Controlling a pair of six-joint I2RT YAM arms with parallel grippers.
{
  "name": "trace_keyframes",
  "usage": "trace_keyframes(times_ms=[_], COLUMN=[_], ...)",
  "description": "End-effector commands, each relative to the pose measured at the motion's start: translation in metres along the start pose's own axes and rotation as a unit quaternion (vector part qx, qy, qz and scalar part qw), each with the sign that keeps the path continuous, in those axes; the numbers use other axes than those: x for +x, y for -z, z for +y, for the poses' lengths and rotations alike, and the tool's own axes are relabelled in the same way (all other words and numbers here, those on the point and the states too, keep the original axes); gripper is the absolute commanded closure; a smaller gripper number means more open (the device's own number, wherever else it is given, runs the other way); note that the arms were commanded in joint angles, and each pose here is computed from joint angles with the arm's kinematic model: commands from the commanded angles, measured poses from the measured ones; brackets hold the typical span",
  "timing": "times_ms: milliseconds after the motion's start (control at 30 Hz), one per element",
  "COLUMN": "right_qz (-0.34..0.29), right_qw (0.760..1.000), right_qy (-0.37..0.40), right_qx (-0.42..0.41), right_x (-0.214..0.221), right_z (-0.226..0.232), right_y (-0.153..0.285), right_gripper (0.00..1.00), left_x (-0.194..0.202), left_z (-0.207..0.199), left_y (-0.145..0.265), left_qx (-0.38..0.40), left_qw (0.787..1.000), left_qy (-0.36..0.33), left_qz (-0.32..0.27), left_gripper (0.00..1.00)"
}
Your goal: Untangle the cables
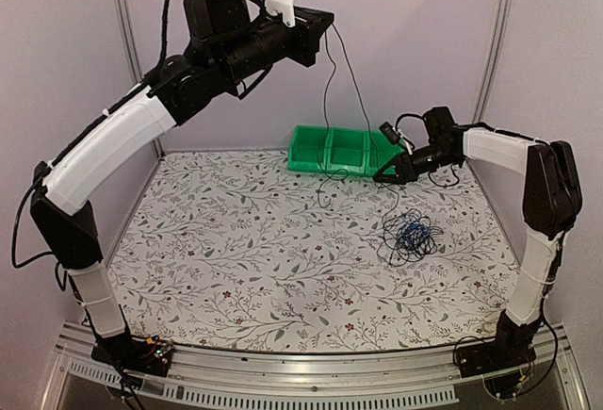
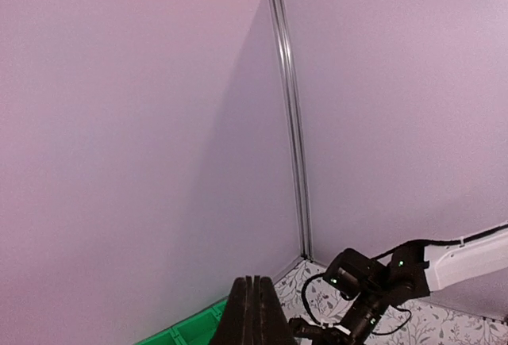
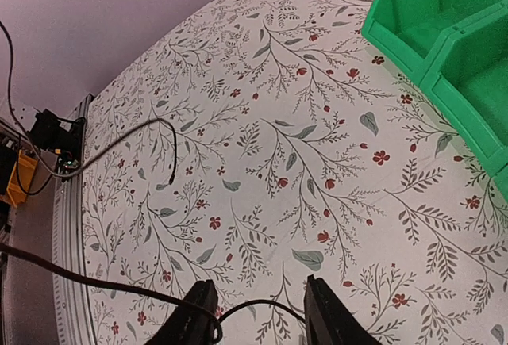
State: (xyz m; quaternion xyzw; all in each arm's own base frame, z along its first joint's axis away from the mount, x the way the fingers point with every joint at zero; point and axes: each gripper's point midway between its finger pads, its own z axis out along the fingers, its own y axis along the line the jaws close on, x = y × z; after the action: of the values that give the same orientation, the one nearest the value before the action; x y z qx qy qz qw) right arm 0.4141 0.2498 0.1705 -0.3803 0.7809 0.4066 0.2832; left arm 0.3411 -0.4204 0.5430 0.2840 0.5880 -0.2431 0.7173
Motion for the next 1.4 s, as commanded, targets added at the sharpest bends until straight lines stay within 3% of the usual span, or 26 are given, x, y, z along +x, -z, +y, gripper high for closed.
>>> trace_keyframes(times_ms=[0,133,300,367,667,1033,1367], right_qz=[0.011,0.048,0.131,0.127,0.045,-0.06,-0.1], right_qw=[1.0,0.998,0.983,0.984,0.998,0.98,0.956], right_qy=[0.022,-0.036,-0.121,-0.123,0.022,0.182,0.276], right_qx=[0.004,0.011,0.034,0.033,0.048,0.048,0.025], right_x=[0.003,0.046,0.132,0.133,0.012,-0.111,-0.152], right_z=[0.019,-0.003,-0.038,-0.035,0.017,0.094,0.163], right_y=[0.018,-0.005,-0.03,-0.027,0.039,0.099,0.087], right_gripper=[0.53,0.53,0.59,0.59,0.51,0.48,0.43], left_x=[-0.086,-0.126,-0.167,-0.168,-0.103,0.027,0.12], left_z=[0.02,0.026,0.039,0.044,0.05,0.035,-0.01], left_y=[0.027,0.039,0.065,0.068,0.051,0.023,0.006], left_qx=[-0.033,-0.037,-0.057,-0.068,-0.076,-0.025,0.077], left_qw=[0.991,0.984,0.97,0.97,0.986,0.998,0.992], left_qy=[0.023,0.022,0.015,0.006,0.019,0.058,0.055], left_qz=[-0.124,-0.175,-0.237,-0.235,-0.148,-0.016,0.087], left_gripper=[1.0,1.0,1.0,1.0,1.0,1.0,1.0])
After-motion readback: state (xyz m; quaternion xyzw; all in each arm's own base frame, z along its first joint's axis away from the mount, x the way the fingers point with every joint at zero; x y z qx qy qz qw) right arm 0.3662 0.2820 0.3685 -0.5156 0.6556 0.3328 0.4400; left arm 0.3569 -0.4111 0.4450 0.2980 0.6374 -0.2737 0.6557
